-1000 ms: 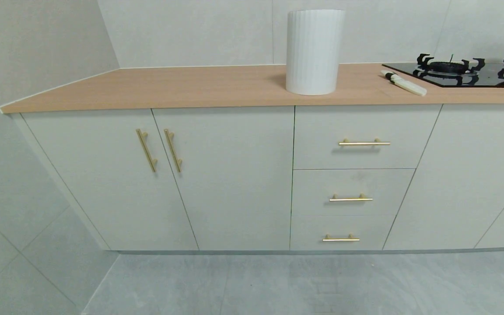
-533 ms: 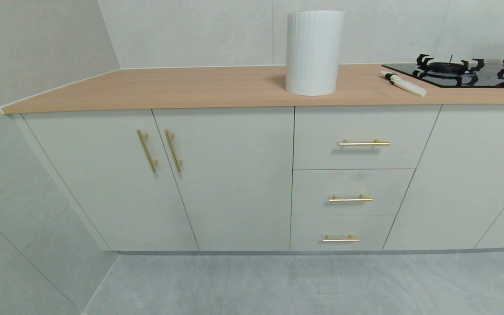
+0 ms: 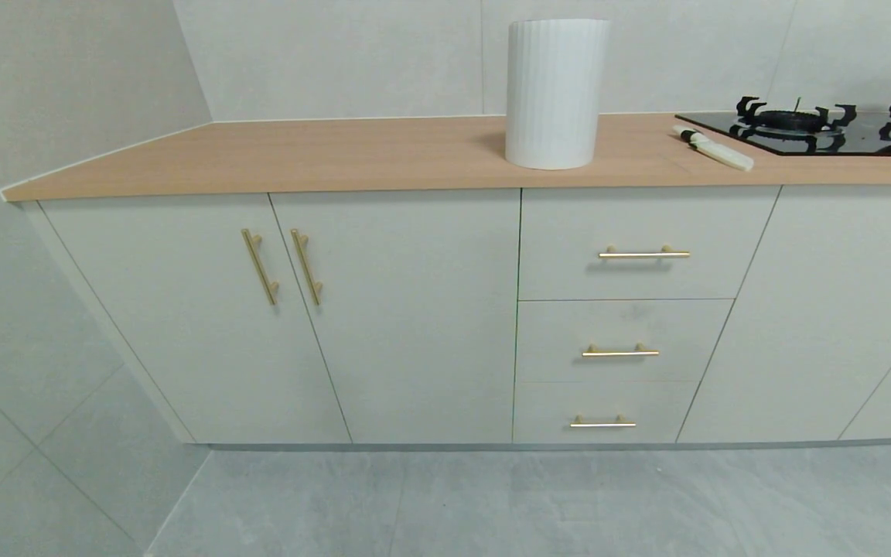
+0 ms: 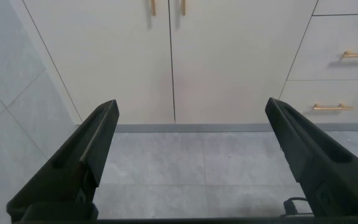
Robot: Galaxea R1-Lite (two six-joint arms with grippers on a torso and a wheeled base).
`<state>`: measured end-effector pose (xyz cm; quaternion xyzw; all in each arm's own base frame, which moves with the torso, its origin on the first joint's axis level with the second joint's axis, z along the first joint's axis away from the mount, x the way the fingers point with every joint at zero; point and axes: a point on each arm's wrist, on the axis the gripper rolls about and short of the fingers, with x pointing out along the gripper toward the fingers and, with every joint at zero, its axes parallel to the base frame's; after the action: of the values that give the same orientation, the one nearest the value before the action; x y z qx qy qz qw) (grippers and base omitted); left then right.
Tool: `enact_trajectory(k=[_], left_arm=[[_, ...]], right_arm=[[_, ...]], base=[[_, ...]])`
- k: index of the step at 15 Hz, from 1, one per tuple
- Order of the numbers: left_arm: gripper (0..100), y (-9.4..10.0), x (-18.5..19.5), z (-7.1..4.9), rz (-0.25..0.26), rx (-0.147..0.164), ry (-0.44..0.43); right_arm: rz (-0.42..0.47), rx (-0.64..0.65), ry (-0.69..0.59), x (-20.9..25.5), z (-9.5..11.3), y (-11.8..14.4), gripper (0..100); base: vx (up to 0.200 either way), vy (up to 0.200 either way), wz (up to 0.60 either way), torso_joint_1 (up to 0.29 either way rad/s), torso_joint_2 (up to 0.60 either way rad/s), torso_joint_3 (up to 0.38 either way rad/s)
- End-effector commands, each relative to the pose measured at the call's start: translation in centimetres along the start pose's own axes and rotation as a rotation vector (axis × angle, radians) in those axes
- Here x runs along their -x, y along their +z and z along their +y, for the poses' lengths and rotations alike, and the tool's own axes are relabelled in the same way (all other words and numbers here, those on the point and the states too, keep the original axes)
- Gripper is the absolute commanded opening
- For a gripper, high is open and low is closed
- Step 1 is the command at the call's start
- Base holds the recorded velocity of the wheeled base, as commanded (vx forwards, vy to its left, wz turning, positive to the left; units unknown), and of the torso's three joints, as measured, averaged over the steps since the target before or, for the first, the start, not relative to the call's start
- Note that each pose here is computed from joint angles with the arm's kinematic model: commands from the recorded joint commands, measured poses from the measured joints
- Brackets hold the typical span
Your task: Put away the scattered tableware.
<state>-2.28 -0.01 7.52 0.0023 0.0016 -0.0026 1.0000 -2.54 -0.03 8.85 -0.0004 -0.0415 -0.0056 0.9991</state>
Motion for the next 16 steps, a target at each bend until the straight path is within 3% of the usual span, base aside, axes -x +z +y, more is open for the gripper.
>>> enact_trajectory(k=[1, 5, 16], left_arm=[[100, 0.00, -0.01, 0.00, 0.001, 0.000, 0.000], [100, 0.00, -0.01, 0.00, 0.001, 0.000, 0.000], [100, 0.00, -0.01, 0.00, 0.001, -0.005, -0.001]], right_arm=[[0.052, -0.004, 0.000, -0.17, 0.00, -1.01, 100], [0.083, 0.002, 0.065, -0.14, 0.14, -1.32, 100], [0.081, -0.001, 0.065, -0.15, 0.14, -1.31, 100]], base=[[0.000, 0.000, 0.00, 0.000, 0.00, 0.000], [0.000, 0.000, 0.00, 0.000, 0.00, 0.000], [0.000, 0.000, 0.00, 0.000, 0.00, 0.000]])
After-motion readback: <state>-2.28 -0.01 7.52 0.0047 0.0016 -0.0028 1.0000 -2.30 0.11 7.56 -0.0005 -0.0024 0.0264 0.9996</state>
